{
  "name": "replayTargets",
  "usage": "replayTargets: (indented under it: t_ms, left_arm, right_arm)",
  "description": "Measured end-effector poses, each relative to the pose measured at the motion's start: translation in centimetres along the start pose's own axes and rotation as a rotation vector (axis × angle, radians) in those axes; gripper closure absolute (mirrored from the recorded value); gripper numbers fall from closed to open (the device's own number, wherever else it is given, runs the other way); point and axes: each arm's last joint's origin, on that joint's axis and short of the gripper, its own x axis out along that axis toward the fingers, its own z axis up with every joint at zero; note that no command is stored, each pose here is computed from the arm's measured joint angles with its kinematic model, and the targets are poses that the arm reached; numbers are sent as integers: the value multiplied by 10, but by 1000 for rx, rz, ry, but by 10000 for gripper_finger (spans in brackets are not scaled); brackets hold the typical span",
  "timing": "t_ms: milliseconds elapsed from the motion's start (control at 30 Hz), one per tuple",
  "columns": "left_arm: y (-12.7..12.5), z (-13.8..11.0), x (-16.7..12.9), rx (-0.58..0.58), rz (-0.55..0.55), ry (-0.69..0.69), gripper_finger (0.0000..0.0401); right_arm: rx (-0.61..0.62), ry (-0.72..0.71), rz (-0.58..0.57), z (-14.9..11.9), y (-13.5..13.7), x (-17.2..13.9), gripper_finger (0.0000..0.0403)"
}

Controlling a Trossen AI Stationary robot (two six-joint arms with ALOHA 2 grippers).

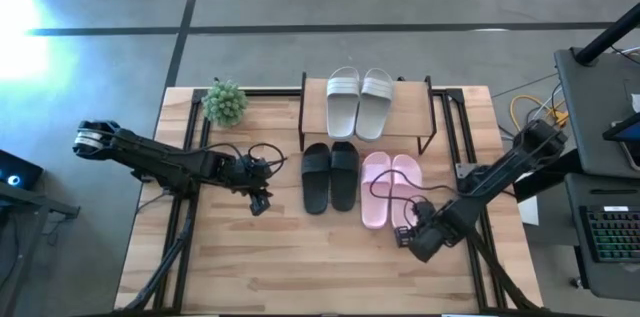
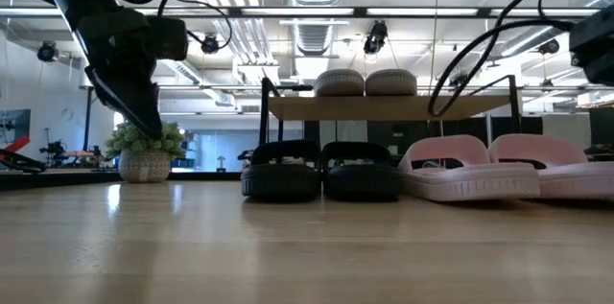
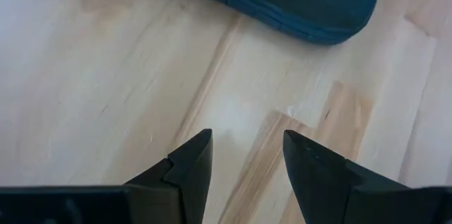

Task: Pick and place slides into the shelf
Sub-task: Adjust the right pink slipper under the shelf, then adjust the left pink slipper under the shelf

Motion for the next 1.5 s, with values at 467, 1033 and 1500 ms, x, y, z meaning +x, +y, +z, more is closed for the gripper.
replayTargets:
  t_ms: [467, 1033, 1500]
  left_arm:
    - [-2, 4, -1, -14, -11, -37, 241]
    - [-3, 5, -1, -18, -20, -52, 241]
    - [-3, 5, -1, -11, -13, -57, 241]
  right_arm:
    - [13, -163, 4, 17, 13, 22, 392]
    - [-42, -276, -98, 57, 19, 16, 392]
    - [-174, -94, 146, 14, 49, -5, 392]
